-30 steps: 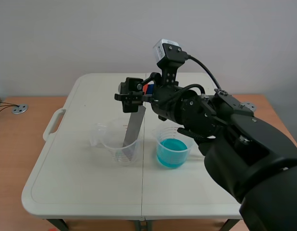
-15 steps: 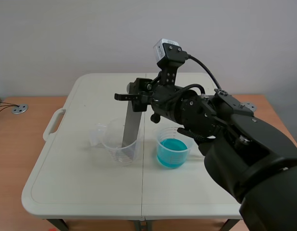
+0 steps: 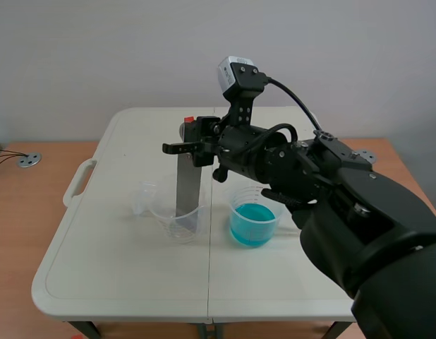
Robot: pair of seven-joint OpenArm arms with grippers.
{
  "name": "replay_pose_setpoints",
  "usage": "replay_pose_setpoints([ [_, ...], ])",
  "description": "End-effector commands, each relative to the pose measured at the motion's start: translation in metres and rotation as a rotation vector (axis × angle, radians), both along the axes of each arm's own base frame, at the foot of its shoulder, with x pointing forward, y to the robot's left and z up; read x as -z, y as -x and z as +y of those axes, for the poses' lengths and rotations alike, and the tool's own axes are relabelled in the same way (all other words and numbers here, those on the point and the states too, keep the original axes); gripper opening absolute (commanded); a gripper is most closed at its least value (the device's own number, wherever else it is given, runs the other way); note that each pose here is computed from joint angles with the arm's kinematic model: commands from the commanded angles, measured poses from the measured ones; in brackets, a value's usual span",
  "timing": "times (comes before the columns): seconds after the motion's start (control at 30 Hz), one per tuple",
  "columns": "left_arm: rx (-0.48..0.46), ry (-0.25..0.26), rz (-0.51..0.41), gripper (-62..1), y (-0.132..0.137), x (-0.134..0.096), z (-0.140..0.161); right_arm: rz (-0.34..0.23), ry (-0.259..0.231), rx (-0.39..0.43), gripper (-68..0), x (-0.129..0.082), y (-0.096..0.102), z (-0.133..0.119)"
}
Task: Hold the metal plate by the orange handle, dip it into the blue solution, take it out and point at it, then put the plate back in the beaker on the left.
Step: 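Lift the metal plate out of the left beaker, then move the plate over the blue solution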
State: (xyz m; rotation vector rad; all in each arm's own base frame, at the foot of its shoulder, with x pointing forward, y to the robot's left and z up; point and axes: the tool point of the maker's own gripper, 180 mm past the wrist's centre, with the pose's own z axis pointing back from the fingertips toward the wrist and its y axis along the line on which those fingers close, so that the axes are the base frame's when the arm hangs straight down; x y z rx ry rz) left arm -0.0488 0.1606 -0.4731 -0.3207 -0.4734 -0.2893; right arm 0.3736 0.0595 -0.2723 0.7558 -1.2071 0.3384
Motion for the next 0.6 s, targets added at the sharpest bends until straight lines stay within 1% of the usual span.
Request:
replay_pose_setpoints([
  [0.0,-0.001,0.011,-0.012,-58.2,-0.003,-0.003,-0.002,-0.065,-0.025,-0.011,-66.4,-0.021,-0.006,0.003],
  [0.07,-0.001,0.010,-0.016,-58.2,-0.005,-0.002,-0.002,-0.079,-0.015,-0.026,-66.4,-0.024,-0.005,0.005],
  [0.2,0.004,0.003,-0.004,-58.2,-0.005,0.000,-0.001,-0.099,-0.013,-0.028,-66.4,-0.030,-0.005,0.005],
  [0.23,0.004,0.004,-0.003,-58.2,-0.004,0.000,-0.001,-0.106,-0.005,-0.031,-66.4,-0.031,-0.005,0.006],
  [0.4,0.004,0.006,-0.002,-58.2,-0.004,0.000,-0.002,-0.149,0.006,-0.081,-66.4,-0.040,0.001,0.012],
  [0.47,0.004,0.006,-0.002,-58.2,-0.004,0.000,-0.002,-0.161,0.017,-0.087,-66.4,-0.042,0.002,0.013],
  [0.57,0.004,0.006,-0.002,-58.2,-0.004,0.000,-0.002,-0.173,0.017,-0.089,-66.4,-0.047,0.003,0.013],
])
